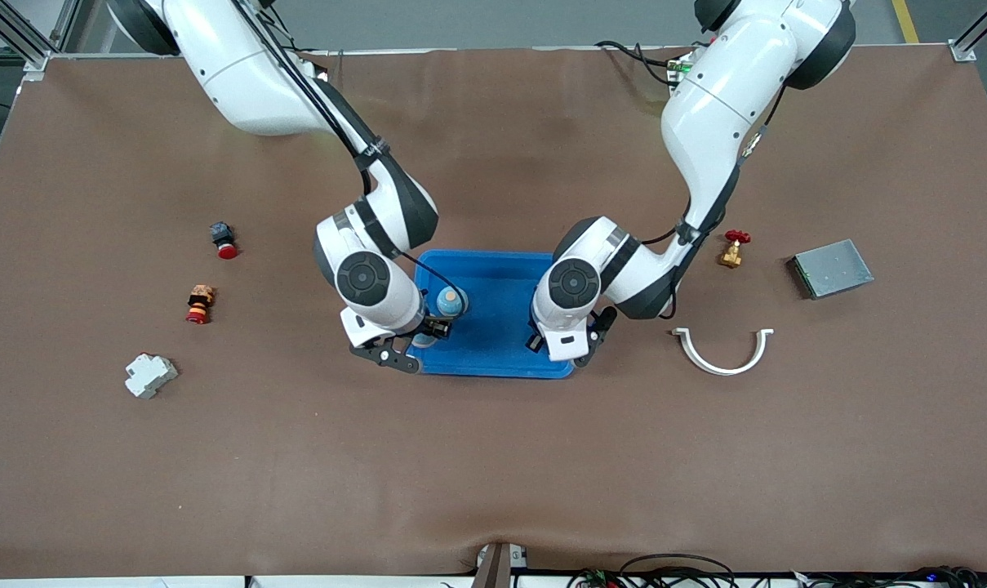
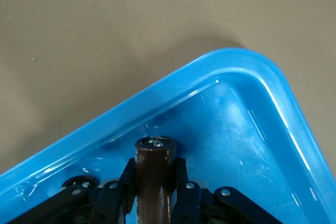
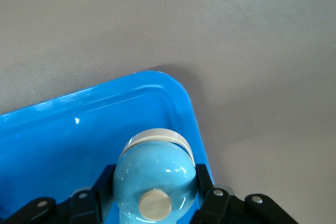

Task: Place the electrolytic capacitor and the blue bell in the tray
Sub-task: 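Open the left gripper on the capacitor while the right gripper lowers the bell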

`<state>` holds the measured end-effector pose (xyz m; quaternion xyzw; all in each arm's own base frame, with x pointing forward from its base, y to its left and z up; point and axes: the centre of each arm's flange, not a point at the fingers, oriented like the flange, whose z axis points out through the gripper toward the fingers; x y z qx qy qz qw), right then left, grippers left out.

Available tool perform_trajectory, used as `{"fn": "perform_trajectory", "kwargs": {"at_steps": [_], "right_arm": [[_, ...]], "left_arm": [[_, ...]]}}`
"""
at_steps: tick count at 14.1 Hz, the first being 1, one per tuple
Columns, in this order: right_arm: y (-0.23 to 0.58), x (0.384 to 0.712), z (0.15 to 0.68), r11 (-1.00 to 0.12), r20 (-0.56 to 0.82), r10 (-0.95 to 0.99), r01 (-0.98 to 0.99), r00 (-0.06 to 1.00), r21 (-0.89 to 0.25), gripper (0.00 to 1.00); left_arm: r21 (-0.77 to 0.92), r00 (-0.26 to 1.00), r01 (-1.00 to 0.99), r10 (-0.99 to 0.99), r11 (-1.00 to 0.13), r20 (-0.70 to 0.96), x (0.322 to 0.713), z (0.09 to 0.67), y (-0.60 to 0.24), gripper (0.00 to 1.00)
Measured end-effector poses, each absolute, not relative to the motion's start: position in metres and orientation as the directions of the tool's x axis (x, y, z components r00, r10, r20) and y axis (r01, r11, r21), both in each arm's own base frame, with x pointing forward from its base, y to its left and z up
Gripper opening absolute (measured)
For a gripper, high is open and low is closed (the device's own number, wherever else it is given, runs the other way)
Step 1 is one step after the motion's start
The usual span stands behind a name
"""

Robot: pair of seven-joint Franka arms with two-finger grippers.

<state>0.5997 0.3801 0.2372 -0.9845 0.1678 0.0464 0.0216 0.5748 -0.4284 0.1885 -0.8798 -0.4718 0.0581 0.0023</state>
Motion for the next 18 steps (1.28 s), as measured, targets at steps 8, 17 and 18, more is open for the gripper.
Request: {"fn": "perform_trajectory", "kwargs": {"at_steps": [8, 17, 18], "right_arm": [[0.409, 0.596, 0.201, -0.93, -0.087, -0.368, -0.368, 0.926, 0.01, 0.65], [0.418, 0.594, 0.193, -0.927, -0.079, -0.375, -0.375, 0.924, 0.013, 0.65], [0.418, 0.594, 0.192, -0.927, -0.078, -0.376, -0.376, 0.923, 0.012, 0.65]], "left_arm": [[-0.053, 0.565, 0.819, 0.819, -0.571, -0.102, 0.567, 0.191, -0.441, 0.33], [-0.037, 0.586, 0.805, 0.804, -0.592, -0.101, 0.555, 0.201, -0.462, 0.33], [-0.036, 0.586, 0.805, 0.804, -0.592, -0.101, 0.555, 0.202, -0.462, 0.33]]}}
